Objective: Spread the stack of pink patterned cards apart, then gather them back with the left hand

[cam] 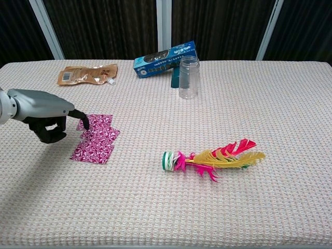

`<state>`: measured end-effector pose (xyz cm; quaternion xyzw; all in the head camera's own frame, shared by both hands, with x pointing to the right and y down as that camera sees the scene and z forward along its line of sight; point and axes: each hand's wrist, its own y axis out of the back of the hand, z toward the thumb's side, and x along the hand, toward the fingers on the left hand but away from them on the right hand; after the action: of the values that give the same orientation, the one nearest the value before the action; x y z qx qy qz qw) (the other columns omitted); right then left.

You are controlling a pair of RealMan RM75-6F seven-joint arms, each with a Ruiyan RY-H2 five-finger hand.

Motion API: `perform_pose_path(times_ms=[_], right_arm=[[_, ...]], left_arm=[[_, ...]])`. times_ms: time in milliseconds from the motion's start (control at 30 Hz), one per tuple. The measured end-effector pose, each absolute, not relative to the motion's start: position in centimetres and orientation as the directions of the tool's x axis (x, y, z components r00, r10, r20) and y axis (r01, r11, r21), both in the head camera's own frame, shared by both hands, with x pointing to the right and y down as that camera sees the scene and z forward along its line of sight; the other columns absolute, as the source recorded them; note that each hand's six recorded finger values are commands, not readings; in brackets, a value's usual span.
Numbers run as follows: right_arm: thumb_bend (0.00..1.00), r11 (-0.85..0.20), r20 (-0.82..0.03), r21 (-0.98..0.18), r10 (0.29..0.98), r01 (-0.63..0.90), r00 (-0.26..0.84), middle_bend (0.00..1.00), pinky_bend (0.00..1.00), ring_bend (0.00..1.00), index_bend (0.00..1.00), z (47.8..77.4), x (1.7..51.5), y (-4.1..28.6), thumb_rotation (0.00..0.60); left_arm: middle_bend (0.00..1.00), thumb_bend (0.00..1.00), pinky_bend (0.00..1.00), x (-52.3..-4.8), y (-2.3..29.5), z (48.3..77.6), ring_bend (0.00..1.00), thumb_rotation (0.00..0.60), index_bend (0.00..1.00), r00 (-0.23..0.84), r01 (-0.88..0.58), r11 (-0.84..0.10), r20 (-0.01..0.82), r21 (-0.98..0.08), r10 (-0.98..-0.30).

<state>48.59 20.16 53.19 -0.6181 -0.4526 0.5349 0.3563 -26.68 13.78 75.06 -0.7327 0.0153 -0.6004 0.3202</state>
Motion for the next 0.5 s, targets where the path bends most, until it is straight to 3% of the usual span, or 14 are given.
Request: perform_pose_path(times_ms=[500], right_arm=[[0.19,-0.337,-0.341,-0.925,0.94,0.177,0.012,0.1,0.0,0.02,0.16,53.2,48.8,20.3,0.455]], left_arm=[[0.89,0.61,0.98,-27.7,13.8,76.1,0.95,0.6,0.26,0.227,0.368,-0.807,0.886,-0.462,-0.404]])
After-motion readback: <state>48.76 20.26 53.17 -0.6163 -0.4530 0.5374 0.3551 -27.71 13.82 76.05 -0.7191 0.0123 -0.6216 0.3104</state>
